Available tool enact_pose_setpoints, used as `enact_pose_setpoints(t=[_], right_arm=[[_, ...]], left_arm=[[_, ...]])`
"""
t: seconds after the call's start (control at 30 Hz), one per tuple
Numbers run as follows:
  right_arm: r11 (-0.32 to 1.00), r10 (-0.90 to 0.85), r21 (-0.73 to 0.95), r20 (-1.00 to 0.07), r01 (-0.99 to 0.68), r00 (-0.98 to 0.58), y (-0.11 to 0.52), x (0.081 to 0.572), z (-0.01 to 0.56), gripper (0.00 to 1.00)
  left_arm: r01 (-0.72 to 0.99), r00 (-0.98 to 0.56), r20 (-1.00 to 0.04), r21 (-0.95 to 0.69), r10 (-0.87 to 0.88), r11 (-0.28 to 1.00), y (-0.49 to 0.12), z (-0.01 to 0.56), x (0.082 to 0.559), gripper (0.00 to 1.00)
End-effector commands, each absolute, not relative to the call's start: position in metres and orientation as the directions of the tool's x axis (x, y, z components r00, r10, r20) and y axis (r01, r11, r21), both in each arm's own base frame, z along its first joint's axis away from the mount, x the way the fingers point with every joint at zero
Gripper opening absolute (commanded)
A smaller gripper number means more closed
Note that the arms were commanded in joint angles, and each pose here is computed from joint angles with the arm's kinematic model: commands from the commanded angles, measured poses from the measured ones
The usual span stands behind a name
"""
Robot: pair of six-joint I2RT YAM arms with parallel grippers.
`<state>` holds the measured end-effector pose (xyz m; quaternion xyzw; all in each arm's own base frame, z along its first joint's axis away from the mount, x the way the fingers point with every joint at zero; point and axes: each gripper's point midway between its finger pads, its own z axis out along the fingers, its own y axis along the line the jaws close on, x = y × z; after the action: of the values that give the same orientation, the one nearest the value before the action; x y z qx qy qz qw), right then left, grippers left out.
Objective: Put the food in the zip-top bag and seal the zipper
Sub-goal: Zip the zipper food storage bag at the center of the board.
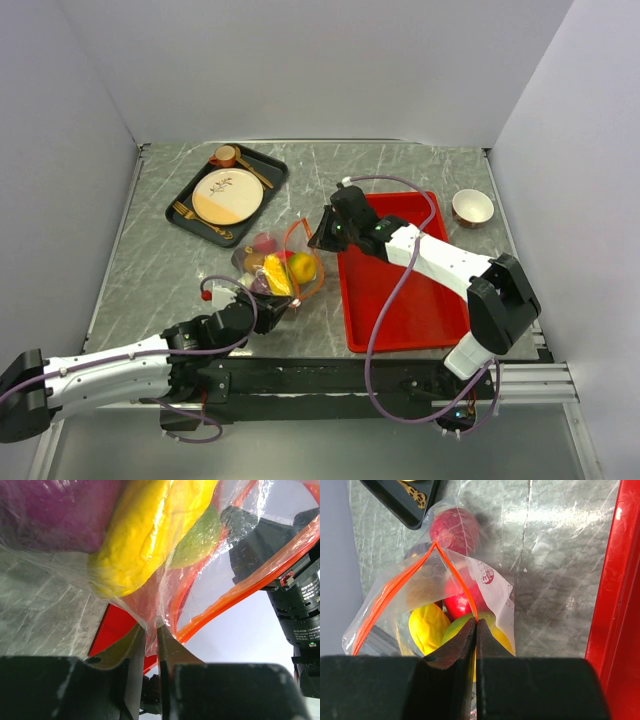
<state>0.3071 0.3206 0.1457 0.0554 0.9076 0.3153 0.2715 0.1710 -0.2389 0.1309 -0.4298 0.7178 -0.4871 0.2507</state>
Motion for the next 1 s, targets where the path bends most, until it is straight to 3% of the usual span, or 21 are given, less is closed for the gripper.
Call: enact_pose_setpoints(t=[0.0,0.13,0.17,0.27,0.47,0.57,0.6,0.7,0.8,0.97], right_arm=[[0.782,0.289,0.617,-0.49,-0.093,-0.822,0.32,0.304,0.164,0.07],[0.795,0.289,0.6,-0.499,-0.085,-0.817,0.317,0.307,0.162,0.07],[0.804,0.291,0.589,-0.51,-0.083,-0.809,0.315,0.309,0.164,0.07],[0.809,0.288,0.581,-0.518,-0.084,-0.805,0.314,0.314,0.166,0.07],[0.802,0.275,0.589,-0.512,-0.1,-0.814,0.32,0.316,0.167,0.09],[0.797,0.279,0.595,-0.515,-0.103,-0.811,0.316,0.31,0.174,0.33],[0.797,0.285,0.596,-0.516,-0.099,-0.808,0.312,0.307,0.176,0.49],[0.804,0.315,0.59,-0.529,-0.075,-0.788,0.292,0.294,0.186,0.66],[0.796,0.362,0.604,-0.526,-0.038,-0.769,0.27,0.275,0.192,0.7],[0.721,0.399,0.692,-0.455,-0.035,-0.796,0.26,0.226,0.19,0.68]], left_arm=[[-0.386,-0.478,0.076,-0.913,-0.875,0.132,-0.232,0.129,0.171,0.2],[-0.39,-0.483,0.068,-0.909,-0.873,0.144,-0.229,0.127,0.169,0.2],[-0.39,-0.482,0.065,-0.909,-0.874,0.148,-0.228,0.126,0.169,0.12],[-0.391,-0.48,0.059,-0.908,-0.875,0.153,-0.225,0.124,0.168,0.05],[-0.382,-0.482,0.054,-0.911,-0.875,0.154,-0.224,0.123,0.168,0.01],[-0.369,-0.484,0.039,-0.915,-0.874,0.164,-0.224,0.126,0.169,0.01],[-0.368,-0.486,0.033,-0.914,-0.873,0.17,-0.224,0.124,0.169,0.01],[-0.345,-0.497,0.019,-0.922,-0.868,0.178,-0.227,0.129,0.17,0.01],[-0.321,-0.504,-0.011,-0.926,-0.863,0.2,-0.227,0.131,0.171,0.01],[-0.281,-0.516,-0.053,-0.932,-0.855,0.228,-0.229,0.135,0.172,0.01]])
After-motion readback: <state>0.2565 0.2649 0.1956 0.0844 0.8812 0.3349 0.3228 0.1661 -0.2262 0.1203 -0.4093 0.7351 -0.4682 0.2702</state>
